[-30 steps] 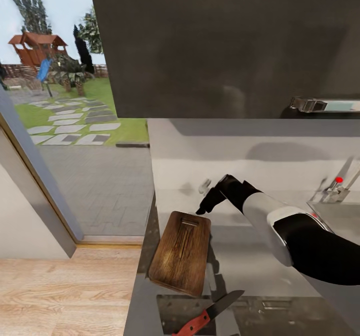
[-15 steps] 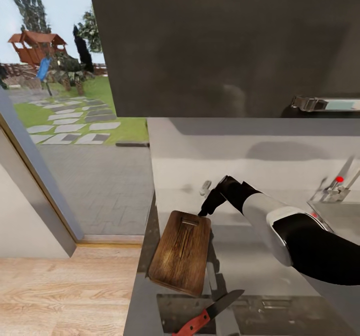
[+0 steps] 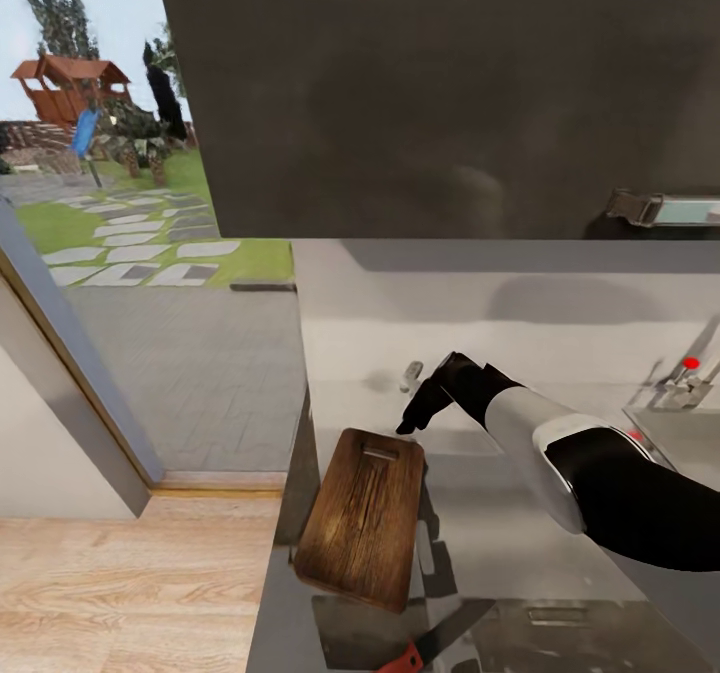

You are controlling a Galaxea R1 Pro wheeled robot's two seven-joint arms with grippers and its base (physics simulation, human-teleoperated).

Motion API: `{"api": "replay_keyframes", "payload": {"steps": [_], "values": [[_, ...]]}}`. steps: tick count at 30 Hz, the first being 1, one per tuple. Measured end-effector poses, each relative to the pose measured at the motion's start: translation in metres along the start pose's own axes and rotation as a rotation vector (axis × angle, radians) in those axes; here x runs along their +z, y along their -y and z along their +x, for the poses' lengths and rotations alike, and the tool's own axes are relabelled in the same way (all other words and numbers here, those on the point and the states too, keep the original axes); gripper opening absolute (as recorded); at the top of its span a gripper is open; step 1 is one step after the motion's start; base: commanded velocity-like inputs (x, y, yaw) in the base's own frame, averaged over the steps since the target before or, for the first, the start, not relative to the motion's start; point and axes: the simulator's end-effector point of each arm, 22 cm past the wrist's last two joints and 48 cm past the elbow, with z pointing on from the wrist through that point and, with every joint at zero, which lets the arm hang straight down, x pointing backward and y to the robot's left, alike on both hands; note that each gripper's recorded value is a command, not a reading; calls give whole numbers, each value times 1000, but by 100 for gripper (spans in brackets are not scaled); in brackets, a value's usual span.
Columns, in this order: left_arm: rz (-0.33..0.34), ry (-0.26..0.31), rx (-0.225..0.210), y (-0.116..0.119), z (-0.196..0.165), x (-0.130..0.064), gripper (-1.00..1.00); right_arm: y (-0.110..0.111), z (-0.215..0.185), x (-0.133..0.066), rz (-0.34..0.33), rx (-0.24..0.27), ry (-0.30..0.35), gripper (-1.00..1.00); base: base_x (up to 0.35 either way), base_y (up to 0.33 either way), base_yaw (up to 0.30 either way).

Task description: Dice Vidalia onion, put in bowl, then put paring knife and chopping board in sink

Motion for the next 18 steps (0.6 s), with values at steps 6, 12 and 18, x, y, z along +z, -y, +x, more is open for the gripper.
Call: {"api": "replay_keyframes", "payload": {"steps": [6, 12, 18], "values": [[0, 1, 0, 0, -1, 0, 100, 0, 0, 0, -1, 0, 0, 100, 17, 0, 0], [0, 1, 0, 0, -1, 0, 100, -3, -2, 1, -5, -2, 2, 100, 3, 0, 0], [0, 1, 0, 0, -1, 0, 100, -17, -9, 6, -27, -11, 4, 100, 0, 0, 0]]}}
